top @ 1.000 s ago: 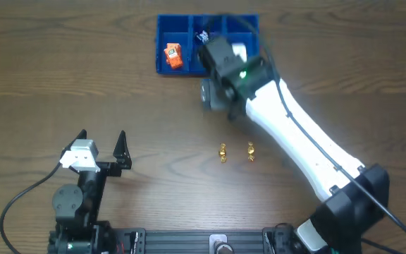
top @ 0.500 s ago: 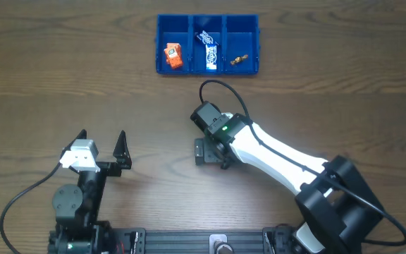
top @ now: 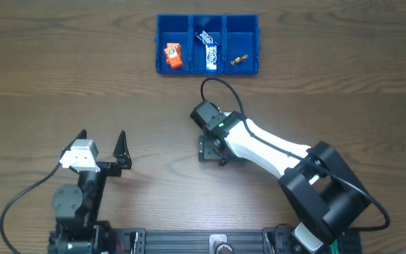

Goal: Sort Candies Into Trays

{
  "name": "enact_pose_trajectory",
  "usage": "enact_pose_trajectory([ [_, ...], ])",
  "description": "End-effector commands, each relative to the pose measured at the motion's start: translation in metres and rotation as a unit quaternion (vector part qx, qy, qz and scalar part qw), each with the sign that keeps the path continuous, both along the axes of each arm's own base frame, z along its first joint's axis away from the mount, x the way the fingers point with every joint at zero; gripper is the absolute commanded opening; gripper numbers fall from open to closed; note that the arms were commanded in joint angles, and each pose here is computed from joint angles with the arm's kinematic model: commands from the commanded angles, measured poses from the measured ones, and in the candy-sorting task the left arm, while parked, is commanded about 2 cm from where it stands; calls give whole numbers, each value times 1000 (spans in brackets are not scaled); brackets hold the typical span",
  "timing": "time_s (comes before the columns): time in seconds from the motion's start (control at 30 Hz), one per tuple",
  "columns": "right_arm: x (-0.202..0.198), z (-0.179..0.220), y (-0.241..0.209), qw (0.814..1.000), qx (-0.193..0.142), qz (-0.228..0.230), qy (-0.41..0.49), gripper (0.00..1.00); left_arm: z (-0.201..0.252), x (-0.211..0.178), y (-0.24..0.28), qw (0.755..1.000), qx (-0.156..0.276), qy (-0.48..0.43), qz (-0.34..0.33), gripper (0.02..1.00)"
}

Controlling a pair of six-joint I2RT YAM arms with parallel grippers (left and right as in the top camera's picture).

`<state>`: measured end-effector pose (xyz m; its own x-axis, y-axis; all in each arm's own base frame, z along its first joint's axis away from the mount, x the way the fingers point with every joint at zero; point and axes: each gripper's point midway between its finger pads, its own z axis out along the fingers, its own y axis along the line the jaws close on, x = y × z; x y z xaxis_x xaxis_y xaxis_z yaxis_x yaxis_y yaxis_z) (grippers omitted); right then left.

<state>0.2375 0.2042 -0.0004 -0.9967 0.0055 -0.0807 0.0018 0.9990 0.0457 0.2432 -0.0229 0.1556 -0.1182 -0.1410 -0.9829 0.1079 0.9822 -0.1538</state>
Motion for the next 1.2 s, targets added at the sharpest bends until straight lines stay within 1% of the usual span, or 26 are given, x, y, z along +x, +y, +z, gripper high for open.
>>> enact_pose_trajectory([
  [0.03, 3, -7, -9, 1000, -20, -11, -2, 741, -17, -1, -2, 1000, 1, 22, -8, 998],
  [0.1, 3, -8, -10, 1000, -24, -14, -2, 656, -17, -1, -2, 1000, 1, 22, -8, 998],
  [0.27, 5, -8, -12, 999, -29, -21, -6, 524, -17, -1, -2, 1000, 1, 22, -8, 998],
  [0.3, 5, -8, -13, 999, -30, -21, -7, 472, -17, -1, -2, 1000, 1, 22, -8, 998],
  [0.33, 5, -8, -13, 999, -30, -21, -7, 358, -17, -1, -2, 1000, 1, 22, -8, 998],
  [0.37, 5, -8, -13, 999, -30, -21, -7, 299, -17, -1, -2, 1000, 1, 22, -8, 998],
  [0.43, 5, -8, -13, 999, -30, -21, -7, 279, -17, -1, -2, 1000, 1, 22, -8, 996],
  [0.57, 4, -8, -14, 999, -32, -21, -5, 172, -17, -1, -2, 1000, 1, 22, -8, 998],
  [0.7, 6, -7, -12, 999, -30, -21, -8, 167, -17, -1, -2, 1000, 1, 22, -8, 996],
  [0.83, 21, 10, -9, 999, -26, -15, -15, 154, -17, -1, -2, 1000, 1, 22, -8, 998],
  [0.93, 49, 45, -7, 999, -22, -6, -32, 130, -17, -1, -2, 1000, 1, 22, -8, 998],
  [1.07, 103, 110, -13, 996, -7, -1, -91, 130, -17, -1, -2, 1000, 1, 22, -8, 998],
  [1.13, 130, 142, -20, 993, 3, -3, -121, 130, -17, -1, -2, 1000, 1, 22, -8, 998],
  [1.2, 163, 172, -35, 988, 4, -10, -151, 128, -17, -1, -2, 1000, 1, 22, -8, 998],
])
